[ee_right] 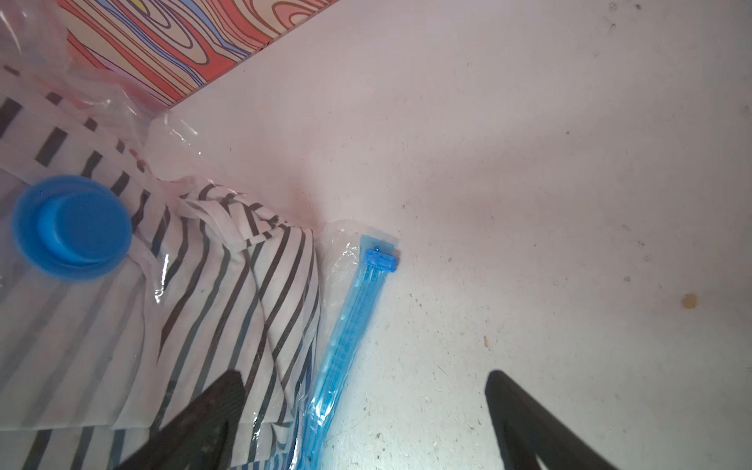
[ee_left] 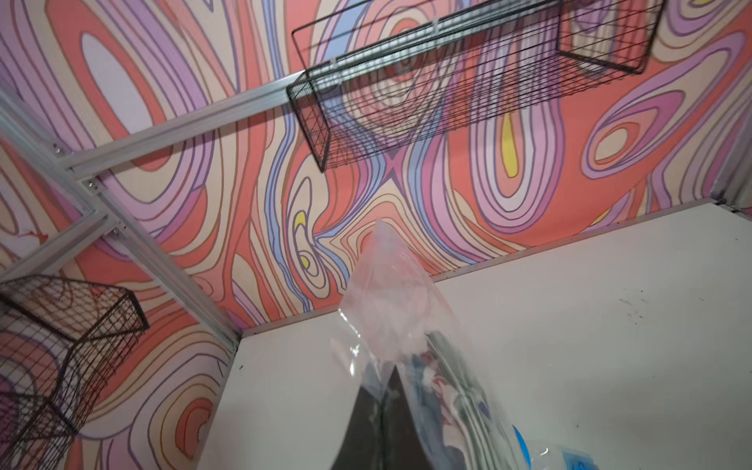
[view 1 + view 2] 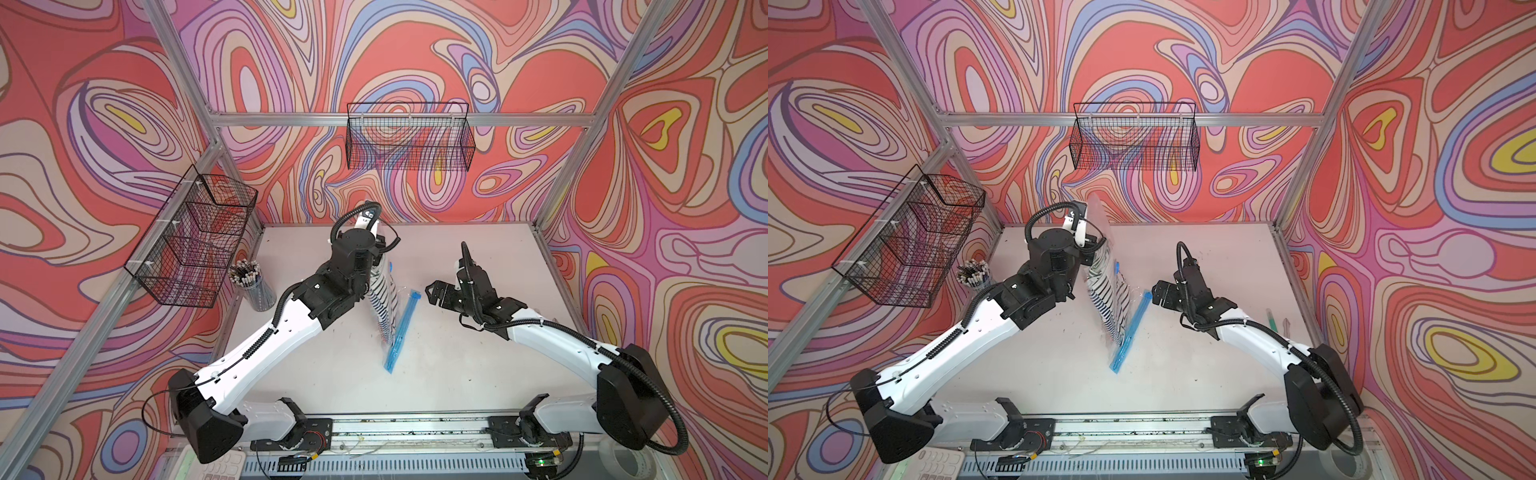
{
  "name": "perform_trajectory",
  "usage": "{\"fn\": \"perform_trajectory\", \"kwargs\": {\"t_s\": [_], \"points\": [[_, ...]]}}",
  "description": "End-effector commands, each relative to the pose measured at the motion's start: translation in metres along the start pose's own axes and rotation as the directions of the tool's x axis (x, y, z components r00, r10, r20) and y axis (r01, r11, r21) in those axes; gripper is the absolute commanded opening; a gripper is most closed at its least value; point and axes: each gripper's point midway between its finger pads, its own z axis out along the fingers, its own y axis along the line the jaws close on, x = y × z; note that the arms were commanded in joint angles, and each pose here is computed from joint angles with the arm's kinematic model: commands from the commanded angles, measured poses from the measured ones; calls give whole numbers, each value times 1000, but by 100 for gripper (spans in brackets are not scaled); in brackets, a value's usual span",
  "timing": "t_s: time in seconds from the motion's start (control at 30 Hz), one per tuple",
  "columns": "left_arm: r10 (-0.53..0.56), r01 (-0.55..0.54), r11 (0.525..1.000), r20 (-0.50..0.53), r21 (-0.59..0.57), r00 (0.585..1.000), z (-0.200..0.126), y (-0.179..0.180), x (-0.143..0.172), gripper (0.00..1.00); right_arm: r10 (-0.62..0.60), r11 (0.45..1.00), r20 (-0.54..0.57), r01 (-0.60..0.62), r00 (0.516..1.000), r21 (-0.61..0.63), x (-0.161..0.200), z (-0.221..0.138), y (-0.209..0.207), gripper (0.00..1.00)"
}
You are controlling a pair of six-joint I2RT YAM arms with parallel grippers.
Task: Take the tank top out of the vacuum bag
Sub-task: Adjust the vacuum bag at the center of the board.
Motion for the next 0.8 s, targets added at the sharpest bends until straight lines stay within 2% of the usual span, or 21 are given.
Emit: {"fn": "perform_trajectory", "kwargs": {"t_s": [0.0,0.1,0.27,0.4,0.43,0.47,0.5,0.57,0.67,0.77], "points": [[-103,92,990,-102,-107,990,0,29,34,0,6,1000,-7,-6,1000,-10,0,5,1,98],[-107,75,979,-167,-187,980,-3,43,62,0,17,1000,-23,-17,1000,3,7,10,-5,98],[-125,74,975,-249,-207,960,-3,40,99,0,69,998,-61,-68,996,5,28,24,-16,95],[-120,43,975,-358,-216,926,-1,33,135,0,118,993,-81,-119,990,-11,44,35,-22,93],[-120,36,975,-381,-221,917,-3,33,141,20,125,992,-84,-127,989,-16,46,37,-23,93],[-127,36,973,-399,-227,908,-4,33,148,52,133,991,-87,-135,987,-18,49,38,-24,92],[-130,40,975,-412,-220,902,-5,32,151,63,137,990,-88,-139,987,-16,50,40,-26,92],[-134,61,982,-434,-179,891,-8,25,153,71,144,989,-91,-146,985,-16,54,43,-27,91],[-140,84,987,-463,-140,875,-14,22,149,96,156,987,-104,-160,982,-26,58,50,-27,89],[-150,118,988,-477,-96,866,-19,16,146,100,175,983,-102,-180,979,-33,62,57,-29,85]]}}
